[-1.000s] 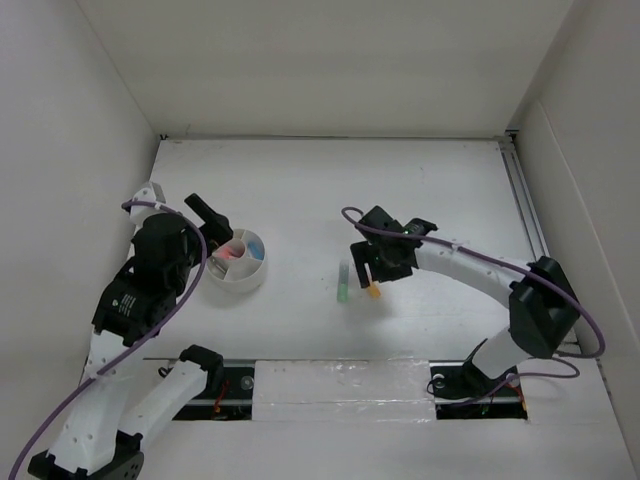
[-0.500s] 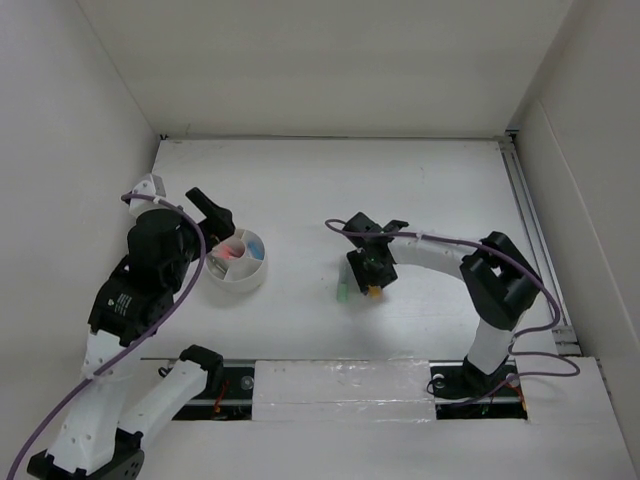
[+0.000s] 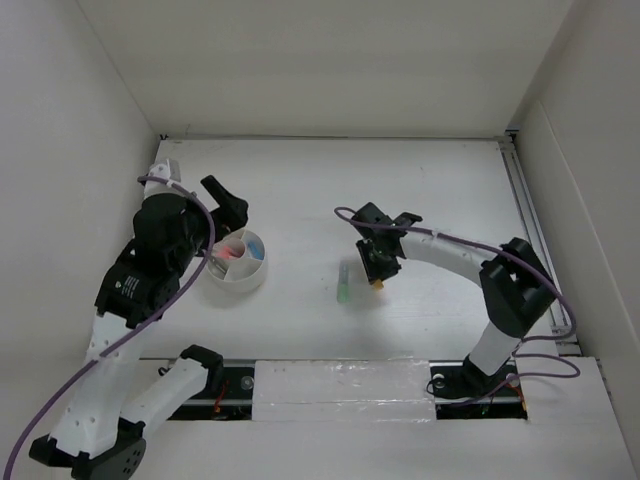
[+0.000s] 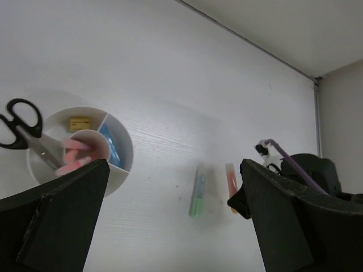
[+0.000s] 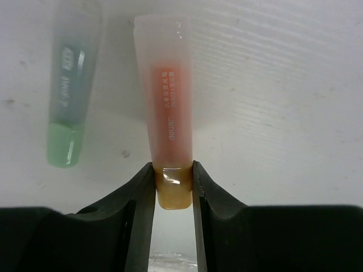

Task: Sort the stationery into containers
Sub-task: Pick up the pen from the center of the board, then place the pen in the storage box.

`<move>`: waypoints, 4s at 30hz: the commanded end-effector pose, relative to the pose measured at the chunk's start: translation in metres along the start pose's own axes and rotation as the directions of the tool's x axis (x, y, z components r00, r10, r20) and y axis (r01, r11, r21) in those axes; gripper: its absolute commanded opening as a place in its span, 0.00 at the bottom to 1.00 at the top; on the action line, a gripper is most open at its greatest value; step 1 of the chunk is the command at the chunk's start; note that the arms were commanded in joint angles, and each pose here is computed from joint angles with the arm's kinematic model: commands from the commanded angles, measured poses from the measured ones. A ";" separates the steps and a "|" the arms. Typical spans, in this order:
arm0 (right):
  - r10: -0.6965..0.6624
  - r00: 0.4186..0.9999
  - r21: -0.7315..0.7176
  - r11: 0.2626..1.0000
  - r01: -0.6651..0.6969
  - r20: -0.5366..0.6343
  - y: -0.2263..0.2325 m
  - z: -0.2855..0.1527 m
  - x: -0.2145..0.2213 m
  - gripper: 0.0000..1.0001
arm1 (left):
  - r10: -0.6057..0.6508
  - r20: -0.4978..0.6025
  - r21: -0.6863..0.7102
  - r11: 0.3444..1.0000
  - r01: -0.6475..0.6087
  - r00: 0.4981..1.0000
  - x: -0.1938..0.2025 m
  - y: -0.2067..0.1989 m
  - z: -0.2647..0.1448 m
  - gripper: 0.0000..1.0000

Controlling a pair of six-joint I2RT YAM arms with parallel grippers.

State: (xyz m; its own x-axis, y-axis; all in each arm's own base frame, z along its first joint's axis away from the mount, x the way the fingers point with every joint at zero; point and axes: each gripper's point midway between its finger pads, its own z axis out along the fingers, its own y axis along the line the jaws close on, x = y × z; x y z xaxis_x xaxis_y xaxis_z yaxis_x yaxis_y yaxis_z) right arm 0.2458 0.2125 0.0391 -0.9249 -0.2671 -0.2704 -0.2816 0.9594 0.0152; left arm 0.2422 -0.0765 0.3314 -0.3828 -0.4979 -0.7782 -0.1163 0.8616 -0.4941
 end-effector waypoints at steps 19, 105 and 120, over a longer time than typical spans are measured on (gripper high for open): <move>0.136 0.840 -0.447 0.884 0.136 0.525 0.130 -0.222 -0.139 0.00 | 0.000 -0.271 0.631 0.756 0.178 0.963 0.009 -0.158 0.010 1.00; 0.065 0.757 -0.483 0.805 0.345 0.650 0.089 -0.185 -0.107 1.00 | 0.303 0.091 0.286 0.904 -0.317 0.948 0.049 -0.011 0.031 0.00; 0.224 0.648 -0.558 0.742 0.371 0.728 0.115 -0.209 -0.053 1.00 | 0.206 0.264 0.151 0.956 -0.251 0.942 0.025 0.017 0.024 0.00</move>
State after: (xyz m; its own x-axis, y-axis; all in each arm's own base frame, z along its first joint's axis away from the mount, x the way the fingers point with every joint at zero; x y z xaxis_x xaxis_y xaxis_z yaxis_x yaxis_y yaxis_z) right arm 0.2131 0.3183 0.2147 -0.5613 -0.0334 -0.8269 -0.6760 0.5949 0.4348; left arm 0.2492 -0.0878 0.2699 -0.2535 -0.2426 -0.9364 0.1727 0.9411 -0.2906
